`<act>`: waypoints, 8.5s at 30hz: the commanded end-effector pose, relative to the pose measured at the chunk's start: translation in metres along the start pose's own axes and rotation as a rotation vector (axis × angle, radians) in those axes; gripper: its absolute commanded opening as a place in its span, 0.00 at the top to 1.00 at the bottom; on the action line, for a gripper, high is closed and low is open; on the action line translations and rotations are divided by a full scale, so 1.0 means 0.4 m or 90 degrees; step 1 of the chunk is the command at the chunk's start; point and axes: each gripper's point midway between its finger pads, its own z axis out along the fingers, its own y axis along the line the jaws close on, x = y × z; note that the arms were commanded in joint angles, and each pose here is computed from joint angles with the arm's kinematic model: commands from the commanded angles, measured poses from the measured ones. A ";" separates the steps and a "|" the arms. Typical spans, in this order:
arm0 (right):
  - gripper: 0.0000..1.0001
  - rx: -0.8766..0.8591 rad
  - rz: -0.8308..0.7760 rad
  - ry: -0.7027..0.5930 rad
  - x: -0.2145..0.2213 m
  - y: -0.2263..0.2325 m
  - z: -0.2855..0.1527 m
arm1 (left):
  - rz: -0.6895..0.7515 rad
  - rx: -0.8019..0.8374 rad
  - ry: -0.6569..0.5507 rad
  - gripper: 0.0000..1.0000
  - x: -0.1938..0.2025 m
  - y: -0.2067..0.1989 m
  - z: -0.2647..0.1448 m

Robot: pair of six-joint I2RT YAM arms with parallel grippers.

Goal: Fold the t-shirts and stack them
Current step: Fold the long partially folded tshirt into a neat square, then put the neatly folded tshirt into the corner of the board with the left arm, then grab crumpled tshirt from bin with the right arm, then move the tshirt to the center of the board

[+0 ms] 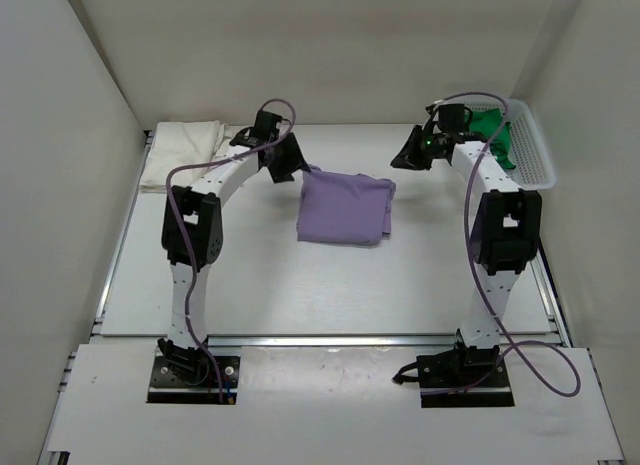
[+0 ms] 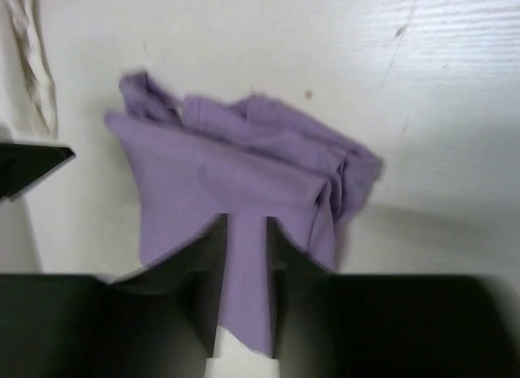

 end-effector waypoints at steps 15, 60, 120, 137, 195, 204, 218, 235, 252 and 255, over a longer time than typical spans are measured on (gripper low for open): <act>0.69 -0.074 0.007 0.132 0.607 0.087 -0.328 | 0.100 0.100 0.097 0.07 0.217 0.158 0.059; 0.63 -0.151 0.104 0.131 0.692 0.111 -0.456 | -0.340 0.031 -0.382 0.86 -0.503 0.647 -0.385; 0.91 0.420 0.069 -0.271 -0.255 -0.171 -0.420 | 0.233 0.208 0.117 0.01 0.560 0.070 -0.556; 0.58 0.421 0.307 -0.280 -0.390 -0.598 -0.183 | 0.212 0.223 0.160 0.01 0.622 0.113 -0.540; 0.61 0.269 0.275 -0.291 -0.455 -0.501 -0.141 | 0.110 0.205 0.136 0.02 0.634 0.160 -0.520; 0.63 0.229 0.302 -0.285 -0.454 -0.527 -0.105 | 0.105 0.205 0.134 0.01 0.630 0.155 -0.516; 0.67 0.233 0.337 -0.261 -0.418 -0.585 -0.061 | 0.093 0.191 0.134 0.02 0.636 0.165 -0.516; 1.00 0.096 0.126 -0.485 -0.658 -0.136 -0.468 | 0.098 0.226 0.090 0.01 0.561 0.092 -0.569; 1.00 -0.405 -0.283 -0.578 -0.288 0.778 -1.182 | -0.054 0.189 -0.039 0.02 0.411 0.166 -0.662; 1.00 -0.329 -0.213 -0.418 -0.230 0.725 -0.978 | -0.050 0.191 -0.044 0.01 0.391 0.148 -0.650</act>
